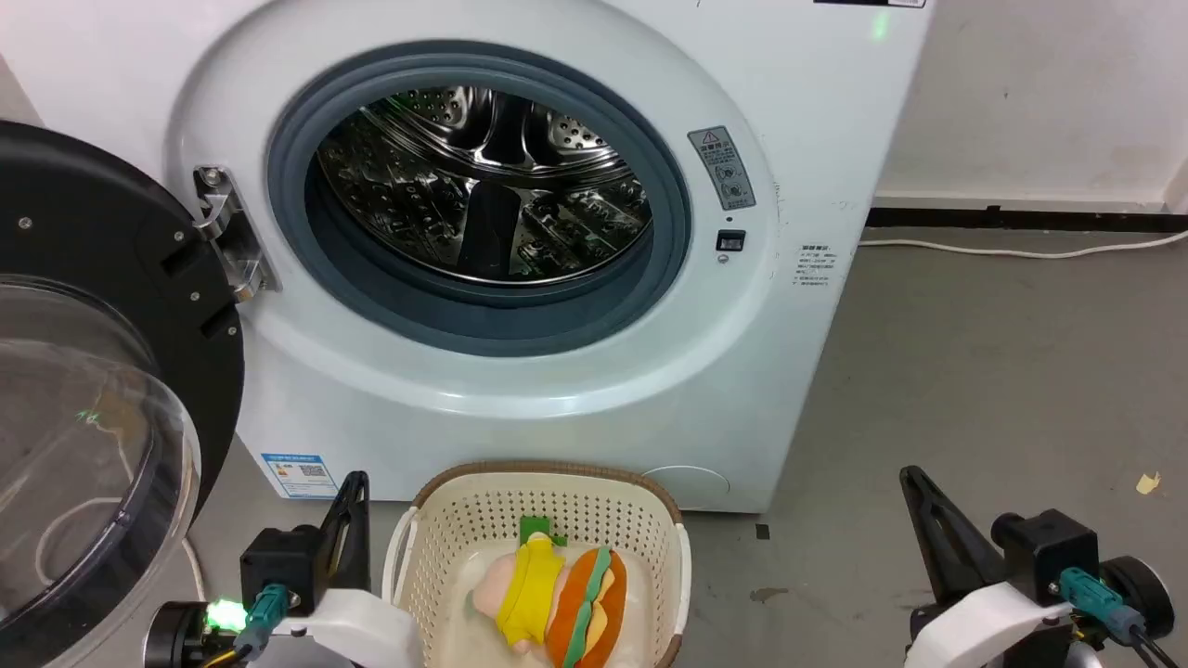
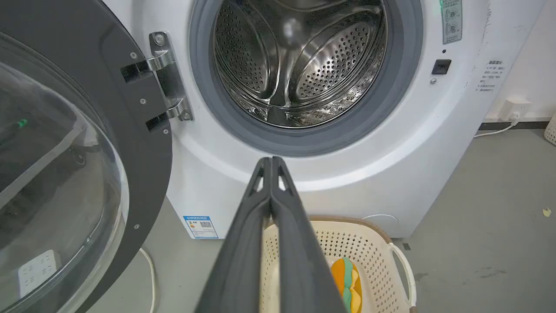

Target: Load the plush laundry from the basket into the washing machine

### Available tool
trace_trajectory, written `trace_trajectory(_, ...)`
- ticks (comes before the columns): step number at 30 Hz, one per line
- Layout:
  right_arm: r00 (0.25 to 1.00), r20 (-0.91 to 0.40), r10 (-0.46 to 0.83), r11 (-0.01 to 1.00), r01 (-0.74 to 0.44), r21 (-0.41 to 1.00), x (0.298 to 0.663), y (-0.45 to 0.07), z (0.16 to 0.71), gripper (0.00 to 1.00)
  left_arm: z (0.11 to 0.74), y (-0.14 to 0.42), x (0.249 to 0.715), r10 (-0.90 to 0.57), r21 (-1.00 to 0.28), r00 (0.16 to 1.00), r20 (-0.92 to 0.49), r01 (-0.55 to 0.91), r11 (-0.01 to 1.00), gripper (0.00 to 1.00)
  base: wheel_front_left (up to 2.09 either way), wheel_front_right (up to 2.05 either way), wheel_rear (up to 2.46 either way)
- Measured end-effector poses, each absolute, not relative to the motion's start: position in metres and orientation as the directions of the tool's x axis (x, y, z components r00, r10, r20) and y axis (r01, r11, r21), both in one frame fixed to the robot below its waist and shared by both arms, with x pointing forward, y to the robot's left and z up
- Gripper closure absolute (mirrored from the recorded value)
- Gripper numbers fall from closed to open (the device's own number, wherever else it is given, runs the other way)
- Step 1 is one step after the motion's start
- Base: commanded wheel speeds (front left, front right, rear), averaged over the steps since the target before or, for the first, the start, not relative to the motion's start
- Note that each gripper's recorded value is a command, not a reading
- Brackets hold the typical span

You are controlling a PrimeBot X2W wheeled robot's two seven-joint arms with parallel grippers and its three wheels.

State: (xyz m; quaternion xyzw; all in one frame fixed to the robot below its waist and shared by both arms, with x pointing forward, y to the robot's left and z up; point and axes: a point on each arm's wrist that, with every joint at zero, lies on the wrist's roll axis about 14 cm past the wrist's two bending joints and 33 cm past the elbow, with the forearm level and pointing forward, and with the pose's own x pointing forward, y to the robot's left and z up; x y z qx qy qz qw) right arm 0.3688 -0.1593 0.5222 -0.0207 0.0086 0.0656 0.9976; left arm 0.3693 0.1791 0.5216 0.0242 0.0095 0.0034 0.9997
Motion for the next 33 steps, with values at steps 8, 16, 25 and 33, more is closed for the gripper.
trace_trajectory(8,0.991,-0.020,0.131,0.990,-0.132,-0.040,0.3688,-0.1592,0.5221,1.00,0.5215,0.1791,0.3693,0.007,0.048,1.000,-0.019,-0.006,0.999,1.00,0.00,0.00,0.00)
trace_trajectory(16,0.991,-0.020,0.131,0.991,-0.131,-0.040,0.3688,-0.1593,0.5221,1.00,0.5215,0.1789,0.3693,0.007,0.048,1.000,-0.019,-0.006,0.999,1.00,0.00,0.00,0.00)
trace_trajectory(25,0.991,-0.020,0.131,0.991,-0.131,-0.040,0.3688,-0.1593,0.5221,1.00,0.5216,0.1791,0.3693,0.007,0.048,1.000,-0.019,-0.006,0.999,1.00,0.00,0.00,0.00)
trace_trajectory(33,0.991,-0.021,0.132,0.990,-0.132,-0.039,0.3687,-0.1590,0.5217,0.00,0.5212,0.1790,0.3691,0.007,0.048,1.000,-0.020,-0.006,0.999,0.00,0.00,0.00,0.00)
